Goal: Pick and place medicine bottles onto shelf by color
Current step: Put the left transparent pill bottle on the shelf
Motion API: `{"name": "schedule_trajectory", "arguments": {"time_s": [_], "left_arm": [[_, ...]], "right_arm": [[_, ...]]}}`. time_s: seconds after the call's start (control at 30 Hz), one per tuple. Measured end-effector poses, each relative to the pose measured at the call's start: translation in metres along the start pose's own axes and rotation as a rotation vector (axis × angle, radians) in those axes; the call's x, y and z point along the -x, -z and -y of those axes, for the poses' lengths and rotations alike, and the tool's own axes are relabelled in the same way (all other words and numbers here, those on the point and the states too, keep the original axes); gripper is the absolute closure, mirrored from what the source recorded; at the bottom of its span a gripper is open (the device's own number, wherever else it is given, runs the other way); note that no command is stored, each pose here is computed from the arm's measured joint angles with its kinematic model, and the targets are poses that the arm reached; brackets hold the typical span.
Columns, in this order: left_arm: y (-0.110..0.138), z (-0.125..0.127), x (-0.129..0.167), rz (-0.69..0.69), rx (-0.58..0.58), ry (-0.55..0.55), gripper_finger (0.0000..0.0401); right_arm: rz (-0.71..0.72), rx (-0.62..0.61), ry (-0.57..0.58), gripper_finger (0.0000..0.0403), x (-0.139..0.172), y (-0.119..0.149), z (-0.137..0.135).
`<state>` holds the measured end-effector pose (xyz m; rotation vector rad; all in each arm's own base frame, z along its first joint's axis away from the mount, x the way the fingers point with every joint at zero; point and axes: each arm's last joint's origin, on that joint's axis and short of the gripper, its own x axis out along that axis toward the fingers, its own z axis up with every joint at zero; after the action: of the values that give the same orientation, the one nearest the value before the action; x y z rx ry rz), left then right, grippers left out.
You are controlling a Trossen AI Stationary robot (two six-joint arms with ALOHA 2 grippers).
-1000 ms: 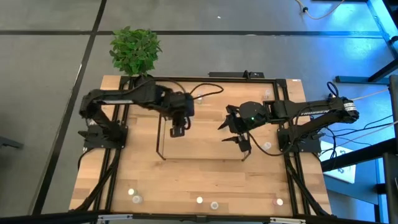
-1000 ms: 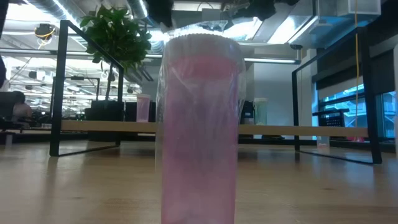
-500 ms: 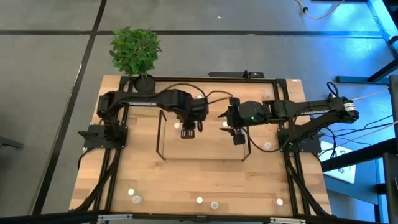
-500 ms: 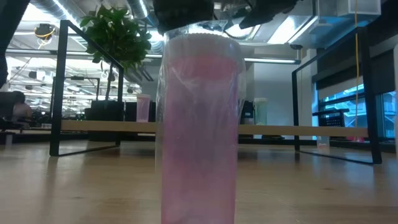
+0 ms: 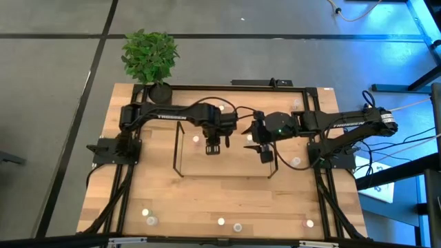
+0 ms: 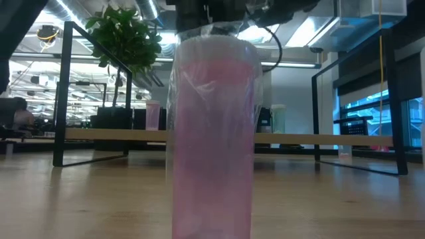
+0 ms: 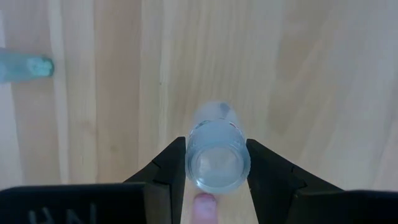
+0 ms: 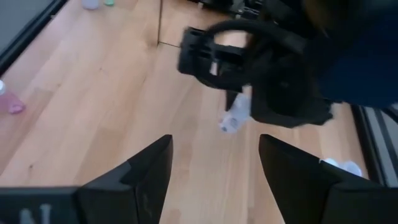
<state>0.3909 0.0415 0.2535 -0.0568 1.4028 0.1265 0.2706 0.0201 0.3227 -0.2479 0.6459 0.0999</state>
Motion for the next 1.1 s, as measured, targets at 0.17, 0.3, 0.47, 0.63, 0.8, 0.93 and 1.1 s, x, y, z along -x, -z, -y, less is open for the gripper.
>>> {"name": "schedule_trajectory", "arguments": {"time_s": [0.17,0.3,0.47,0.63,0.8,0.93,1.1], "left_arm": [[0.002,-0.004,-0.003,-0.038,0.026,0.001,0.0279],[0.003,-0.007,-0.003,-0.047,0.044,0.000,0.0279],[0.003,-0.007,-0.003,-0.045,0.052,-0.001,0.0279],[0.003,-0.007,-0.003,-0.044,0.074,-0.001,0.0279],[0.002,-0.007,-0.007,-0.024,0.084,-0.001,0.0279],[0.005,-0.008,-0.013,-0.048,0.091,0.002,0.0279],[0.005,-0.008,-0.013,-0.048,0.086,0.002,0.0279]], "right_arm": [[-0.008,0.002,-0.007,0.0161,0.000,0.001,0.000],[-0.005,0.001,-0.007,0.0161,0.000,0.001,0.000],[-0.004,0.001,-0.007,0.0161,0.000,0.001,0.000],[-0.004,0.001,-0.007,0.0161,0.000,0.000,0.000],[-0.003,0.001,-0.008,0.0161,0.000,0.000,0.000],[-0.002,0.001,-0.007,0.0161,0.000,0.000,0.000],[-0.002,0.001,-0.007,0.0161,0.000,0.000,0.000]]}}
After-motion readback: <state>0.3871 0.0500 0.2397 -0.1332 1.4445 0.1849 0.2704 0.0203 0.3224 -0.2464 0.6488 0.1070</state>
